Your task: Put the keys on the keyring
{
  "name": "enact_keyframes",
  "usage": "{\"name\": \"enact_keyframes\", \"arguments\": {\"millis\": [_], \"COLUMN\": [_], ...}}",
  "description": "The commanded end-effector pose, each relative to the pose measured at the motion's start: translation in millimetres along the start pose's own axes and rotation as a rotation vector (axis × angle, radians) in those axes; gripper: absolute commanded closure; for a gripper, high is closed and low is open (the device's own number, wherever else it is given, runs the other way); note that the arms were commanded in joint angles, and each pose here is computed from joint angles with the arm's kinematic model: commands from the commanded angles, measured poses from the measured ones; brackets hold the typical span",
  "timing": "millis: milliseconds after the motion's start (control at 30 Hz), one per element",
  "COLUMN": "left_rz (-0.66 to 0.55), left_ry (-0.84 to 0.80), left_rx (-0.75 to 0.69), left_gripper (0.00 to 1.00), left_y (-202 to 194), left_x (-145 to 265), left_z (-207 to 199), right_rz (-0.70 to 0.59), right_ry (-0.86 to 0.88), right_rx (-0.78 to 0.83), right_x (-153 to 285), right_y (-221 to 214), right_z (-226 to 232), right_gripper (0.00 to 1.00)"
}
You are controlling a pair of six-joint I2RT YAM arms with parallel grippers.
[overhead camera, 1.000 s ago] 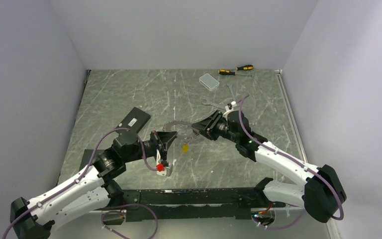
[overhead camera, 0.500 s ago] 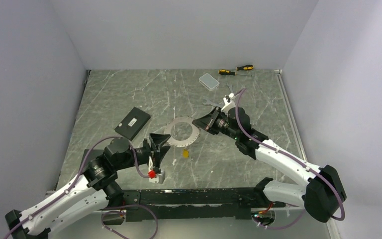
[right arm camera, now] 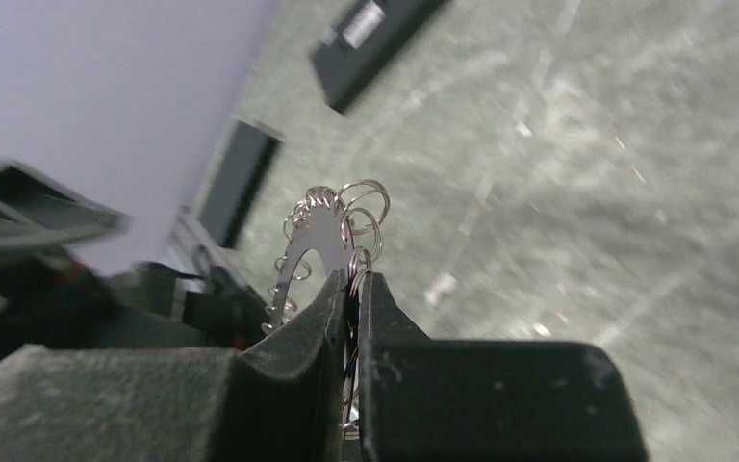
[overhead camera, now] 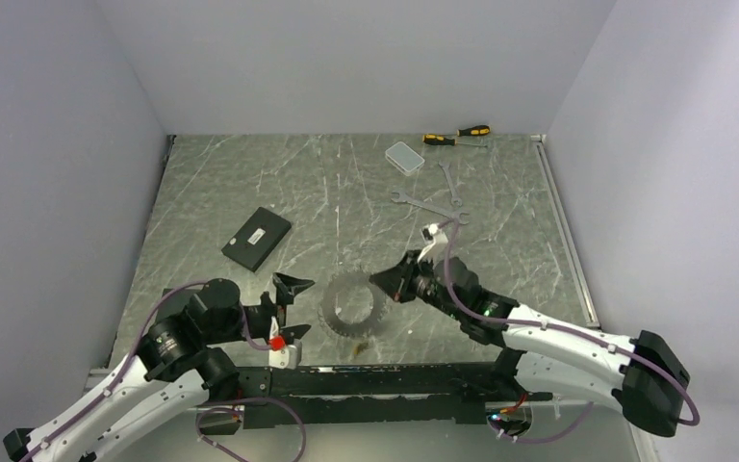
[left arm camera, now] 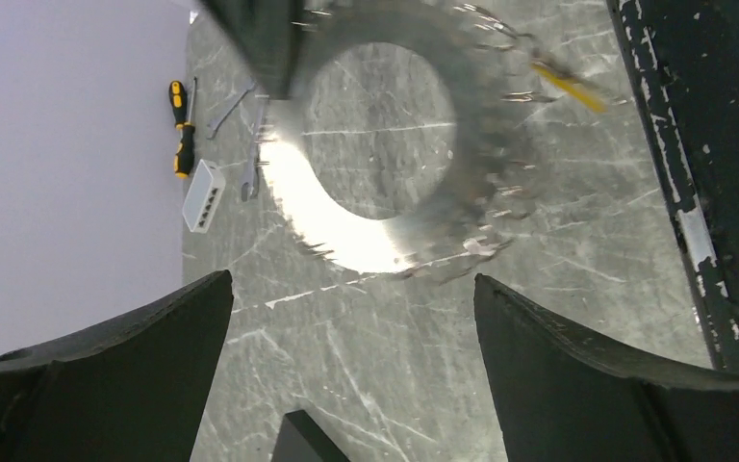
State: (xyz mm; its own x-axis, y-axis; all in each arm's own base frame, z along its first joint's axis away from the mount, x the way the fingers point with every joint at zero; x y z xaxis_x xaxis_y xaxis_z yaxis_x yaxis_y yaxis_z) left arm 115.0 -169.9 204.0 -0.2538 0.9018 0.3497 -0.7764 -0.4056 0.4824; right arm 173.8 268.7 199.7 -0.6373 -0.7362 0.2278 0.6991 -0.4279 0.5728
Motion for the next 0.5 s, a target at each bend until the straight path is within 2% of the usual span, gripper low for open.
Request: {"name": "enact_keyframes", "arguments": {"millis": [0,200,467], "left_rz": [0.013,0.029,0.018], "left_ry": [0.036,0.059,0.173], "left_rx": [0.112,0.179,0.317], "left_gripper": [0.01,0.01,0.01], "left_y": [4.2,5.2,5.9], "left_x": [7.1,8.4,9.2], "left_z": [5.7,12.5,22.5], "right_rz": [-0.070,-0.070,-0.110], "right_ry": [-0.003,-0.076,-0.092], "right_rx": [-0.018,0.065,0.048], "right_x": [-5.5,-36.3,-66.7], "right_y": [-13.7,-27.6,-1.5], "right_z": [-27.5,-61.4,-86.1], "right_gripper": [1.00,1.00,1.00]}}
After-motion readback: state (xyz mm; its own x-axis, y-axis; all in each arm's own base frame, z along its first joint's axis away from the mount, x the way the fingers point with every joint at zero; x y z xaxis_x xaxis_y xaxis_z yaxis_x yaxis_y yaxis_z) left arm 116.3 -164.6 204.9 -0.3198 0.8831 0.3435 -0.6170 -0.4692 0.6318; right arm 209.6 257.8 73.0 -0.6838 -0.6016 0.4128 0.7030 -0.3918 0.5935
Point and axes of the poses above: each gripper's point midway between its finger pads, its own x axis back along the fingers, its own z axis along the line the jaws close on, y = z × x, the point moved 3 cm from there along x, back along the fingers, and after that the axes turned 9 degrees about -x, right-handed, at the moved point
